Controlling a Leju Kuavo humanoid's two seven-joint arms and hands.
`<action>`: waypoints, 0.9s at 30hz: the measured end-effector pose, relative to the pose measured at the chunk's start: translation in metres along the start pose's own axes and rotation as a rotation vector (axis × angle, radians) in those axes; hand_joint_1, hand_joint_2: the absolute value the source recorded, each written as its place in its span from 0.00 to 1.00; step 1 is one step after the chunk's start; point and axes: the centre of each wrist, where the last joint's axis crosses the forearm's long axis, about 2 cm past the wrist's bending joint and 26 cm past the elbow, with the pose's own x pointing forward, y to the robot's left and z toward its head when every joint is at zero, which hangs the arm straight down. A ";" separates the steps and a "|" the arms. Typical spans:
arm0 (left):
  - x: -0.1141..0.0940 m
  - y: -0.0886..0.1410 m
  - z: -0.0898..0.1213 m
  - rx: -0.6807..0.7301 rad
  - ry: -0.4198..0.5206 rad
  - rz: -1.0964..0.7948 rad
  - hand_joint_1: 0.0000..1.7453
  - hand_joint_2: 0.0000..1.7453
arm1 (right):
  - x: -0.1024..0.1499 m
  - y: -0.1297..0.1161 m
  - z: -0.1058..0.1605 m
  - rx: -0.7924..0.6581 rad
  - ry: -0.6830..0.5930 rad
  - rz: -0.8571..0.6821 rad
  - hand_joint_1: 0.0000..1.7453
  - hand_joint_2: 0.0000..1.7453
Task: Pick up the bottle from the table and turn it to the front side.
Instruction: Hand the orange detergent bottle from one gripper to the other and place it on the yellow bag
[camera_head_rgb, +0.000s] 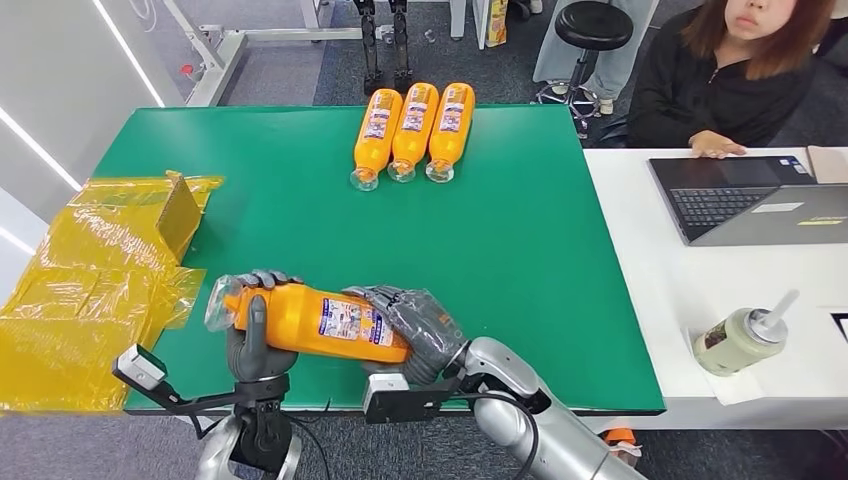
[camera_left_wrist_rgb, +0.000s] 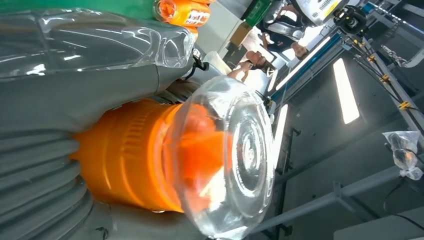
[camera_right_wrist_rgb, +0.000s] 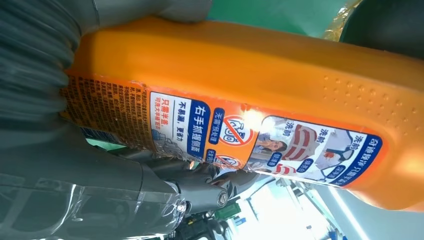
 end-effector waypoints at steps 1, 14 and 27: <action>0.000 0.000 0.001 0.001 -0.002 0.000 1.00 1.00 | 0.000 0.000 0.000 0.000 -0.002 0.000 0.85 1.00; 0.002 -0.002 0.004 0.022 0.002 0.031 1.00 1.00 | 0.008 0.000 -0.007 0.016 -0.014 -0.007 0.00 1.00; 0.003 -0.001 0.006 0.050 -0.015 -0.019 1.00 1.00 | 0.021 0.000 -0.009 -0.108 -0.076 -0.012 0.00 1.00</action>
